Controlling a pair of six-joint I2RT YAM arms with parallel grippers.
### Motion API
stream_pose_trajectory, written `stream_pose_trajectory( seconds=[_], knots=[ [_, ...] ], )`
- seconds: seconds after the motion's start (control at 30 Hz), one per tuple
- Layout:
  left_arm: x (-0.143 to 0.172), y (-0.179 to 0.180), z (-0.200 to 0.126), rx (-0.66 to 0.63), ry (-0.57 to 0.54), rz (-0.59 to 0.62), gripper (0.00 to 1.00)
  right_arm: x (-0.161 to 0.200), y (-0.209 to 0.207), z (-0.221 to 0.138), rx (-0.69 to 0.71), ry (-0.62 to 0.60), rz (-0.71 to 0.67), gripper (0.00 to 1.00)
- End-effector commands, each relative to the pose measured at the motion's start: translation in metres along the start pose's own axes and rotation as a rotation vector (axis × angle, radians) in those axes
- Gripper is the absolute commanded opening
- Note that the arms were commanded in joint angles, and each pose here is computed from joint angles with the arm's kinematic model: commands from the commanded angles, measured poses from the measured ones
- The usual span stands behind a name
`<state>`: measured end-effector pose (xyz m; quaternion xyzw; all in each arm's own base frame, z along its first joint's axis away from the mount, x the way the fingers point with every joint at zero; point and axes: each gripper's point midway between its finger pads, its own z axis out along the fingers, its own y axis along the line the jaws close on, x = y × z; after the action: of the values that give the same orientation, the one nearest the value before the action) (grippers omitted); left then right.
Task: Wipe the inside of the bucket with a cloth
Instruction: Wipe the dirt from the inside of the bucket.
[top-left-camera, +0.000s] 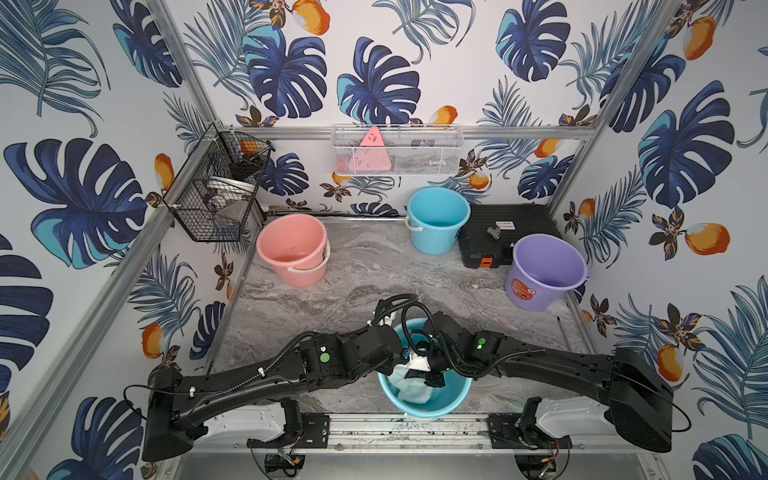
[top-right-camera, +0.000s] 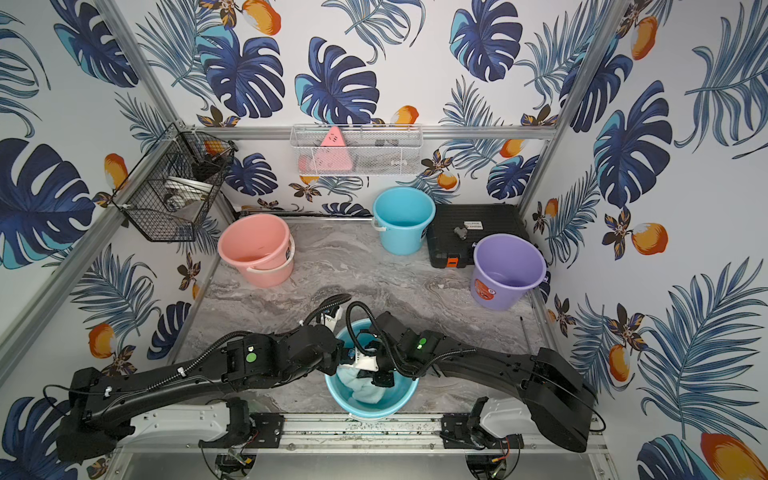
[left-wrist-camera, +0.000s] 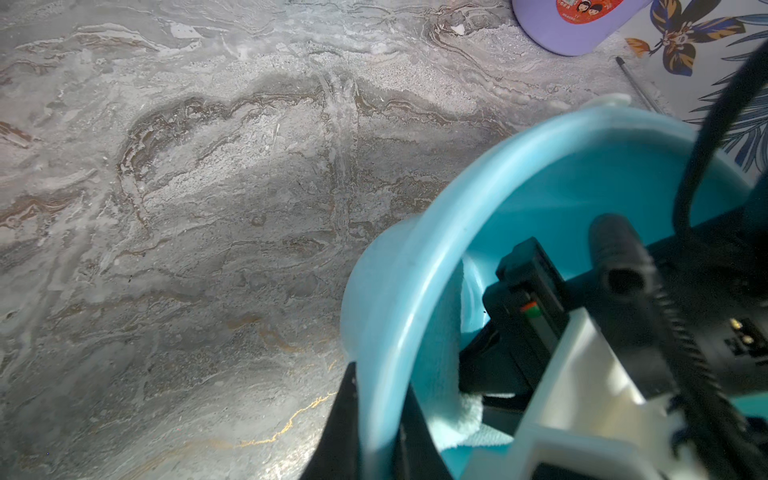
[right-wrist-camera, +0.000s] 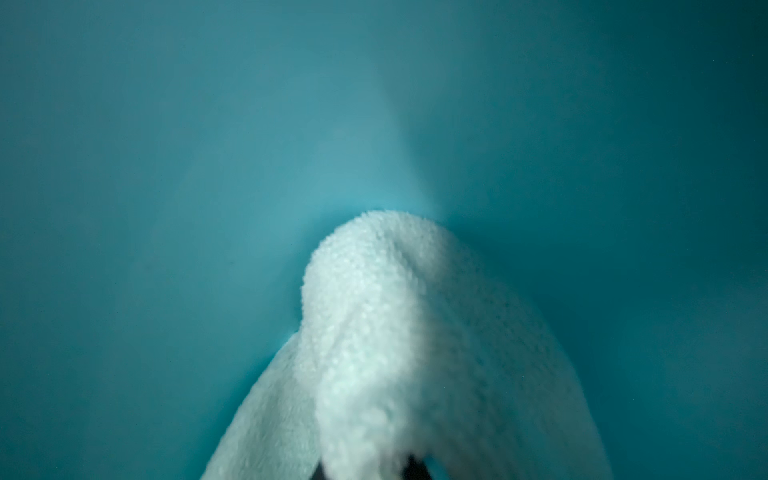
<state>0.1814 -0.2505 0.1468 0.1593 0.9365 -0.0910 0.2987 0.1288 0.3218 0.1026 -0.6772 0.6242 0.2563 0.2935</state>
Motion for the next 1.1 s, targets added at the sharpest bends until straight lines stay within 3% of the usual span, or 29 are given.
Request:
stream_pose_trajectory(
  seconds=[0.0,0.1,0.2,0.43,0.73,0.93,1.07],
  knots=[
    [0.006,0.009,0.002,-0.054,0.011,0.055,0.0,-0.03,-0.043,-0.01,0.244,-0.122,-0.023,0.0],
    [0.006,0.009,0.002,-0.053,0.011,0.059,0.0,-0.028,-0.063,-0.018,0.398,-0.091,-0.068,0.0],
    [0.007,0.009,0.002,-0.057,0.015,0.063,0.0,-0.018,-0.077,-0.024,0.524,0.016,-0.149,0.0],
    [0.007,0.01,-0.001,-0.061,0.014,0.063,0.0,0.022,-0.085,-0.036,0.599,0.351,-0.36,0.0],
    [0.009,0.013,-0.003,-0.072,0.018,0.057,0.0,0.067,-0.066,-0.057,0.479,0.633,-0.469,0.0],
    [0.008,0.015,-0.005,-0.082,0.017,0.061,0.0,0.1,-0.025,-0.071,0.219,0.779,-0.403,0.0],
    [0.008,0.015,-0.005,-0.084,0.015,0.06,0.0,0.102,0.009,-0.071,0.035,0.759,-0.303,0.0]
  ],
)
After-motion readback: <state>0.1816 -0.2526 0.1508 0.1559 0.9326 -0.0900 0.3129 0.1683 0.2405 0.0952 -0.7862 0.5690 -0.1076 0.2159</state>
